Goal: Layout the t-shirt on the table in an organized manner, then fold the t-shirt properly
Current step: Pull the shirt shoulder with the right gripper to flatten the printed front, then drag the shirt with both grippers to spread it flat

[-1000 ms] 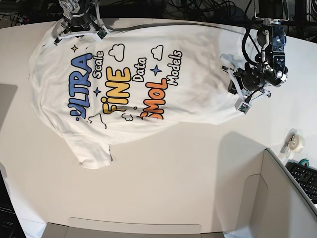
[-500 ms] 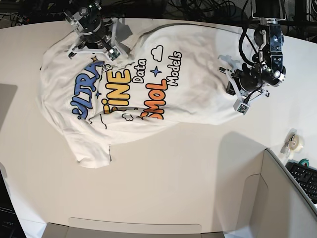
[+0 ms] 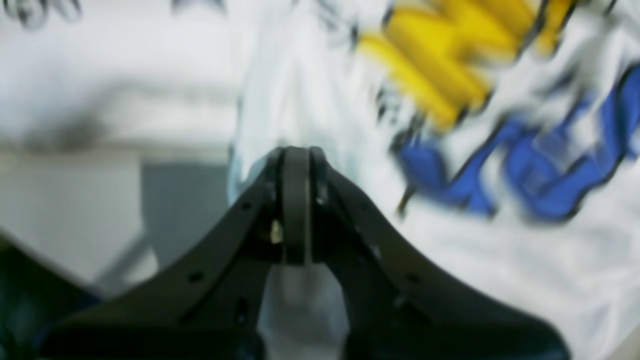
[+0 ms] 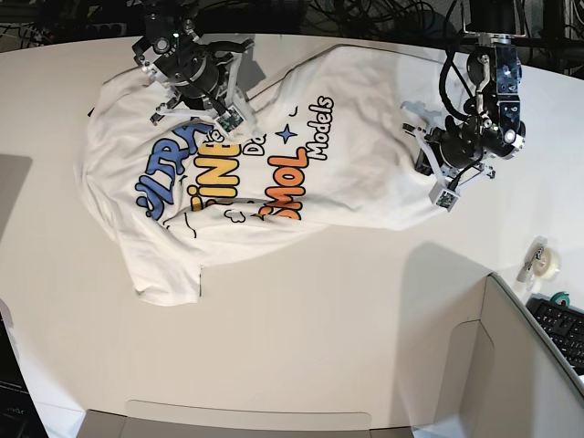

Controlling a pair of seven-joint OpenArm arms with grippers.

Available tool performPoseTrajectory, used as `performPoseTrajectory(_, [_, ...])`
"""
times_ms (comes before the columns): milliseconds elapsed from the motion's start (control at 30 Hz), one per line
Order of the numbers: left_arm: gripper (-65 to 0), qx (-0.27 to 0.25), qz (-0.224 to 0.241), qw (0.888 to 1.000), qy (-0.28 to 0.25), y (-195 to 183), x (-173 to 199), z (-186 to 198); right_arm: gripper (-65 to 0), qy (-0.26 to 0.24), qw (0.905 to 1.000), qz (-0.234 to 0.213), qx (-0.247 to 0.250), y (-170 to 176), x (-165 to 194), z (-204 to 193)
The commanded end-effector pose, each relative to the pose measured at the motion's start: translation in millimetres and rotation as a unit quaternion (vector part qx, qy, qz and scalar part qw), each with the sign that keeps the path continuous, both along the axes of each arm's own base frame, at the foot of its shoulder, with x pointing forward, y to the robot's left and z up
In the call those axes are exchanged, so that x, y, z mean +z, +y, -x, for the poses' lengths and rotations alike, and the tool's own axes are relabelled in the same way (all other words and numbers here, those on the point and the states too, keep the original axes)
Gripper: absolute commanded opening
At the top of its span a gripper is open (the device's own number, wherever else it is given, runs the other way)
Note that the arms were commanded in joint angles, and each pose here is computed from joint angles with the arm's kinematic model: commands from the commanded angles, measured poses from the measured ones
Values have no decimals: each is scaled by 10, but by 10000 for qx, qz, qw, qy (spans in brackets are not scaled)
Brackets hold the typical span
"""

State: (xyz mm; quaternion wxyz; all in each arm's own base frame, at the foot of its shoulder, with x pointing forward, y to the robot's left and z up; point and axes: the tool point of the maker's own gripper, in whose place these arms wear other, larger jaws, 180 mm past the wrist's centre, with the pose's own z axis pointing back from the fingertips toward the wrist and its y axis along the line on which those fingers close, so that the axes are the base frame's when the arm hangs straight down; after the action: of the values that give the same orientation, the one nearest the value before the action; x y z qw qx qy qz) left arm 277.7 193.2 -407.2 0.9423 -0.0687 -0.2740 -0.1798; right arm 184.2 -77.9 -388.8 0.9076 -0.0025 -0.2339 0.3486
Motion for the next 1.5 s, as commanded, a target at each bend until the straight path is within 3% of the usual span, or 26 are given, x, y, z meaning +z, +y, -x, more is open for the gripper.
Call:
performPoseTrajectory(0, [-650, -38, -54, 10000, 56, 16, 7, 17, -637, -41, 9998, 189, 46, -103, 30, -13])
performPoseTrajectory(333, [-650, -38, -46, 10000, 56, 10, 6, 17, -637, 681, 9911, 1045, 474, -646, -204, 552])
performPoseTrajectory(533, [-650, -38, -46, 10000, 40, 10, 14, 4, -638, 1184, 9834, 1185, 694, -748, -300, 983])
performPoseTrajectory(700, [-650, -25, -43, 10000, 69, 17, -3, 9, -640, 1410, 9807, 916, 996, -593, -352, 1301])
performPoseTrajectory(833, [-650, 80, 3, 9994, 333, 58, -162, 79, -640, 1221, 9868, 460, 957, -438, -341, 1374])
performPoseTrajectory(1000, [-650, 158, 65, 9989, 439, 82, -258, 113, -650, 575, 9980, -55, 267, -346, -263, 1271])
performPoseTrajectory(1100, [-650, 163, 101, 9992, 354, 72, -245, 90, -650, 121, 9995, -256, -109, -334, -191, 1157])
performPoseTrajectory(1467, [-650, 171, 92, 9990, 390, 83, -261, 106, -650, -765, 9947, 57, -684, -689, -32, 646])
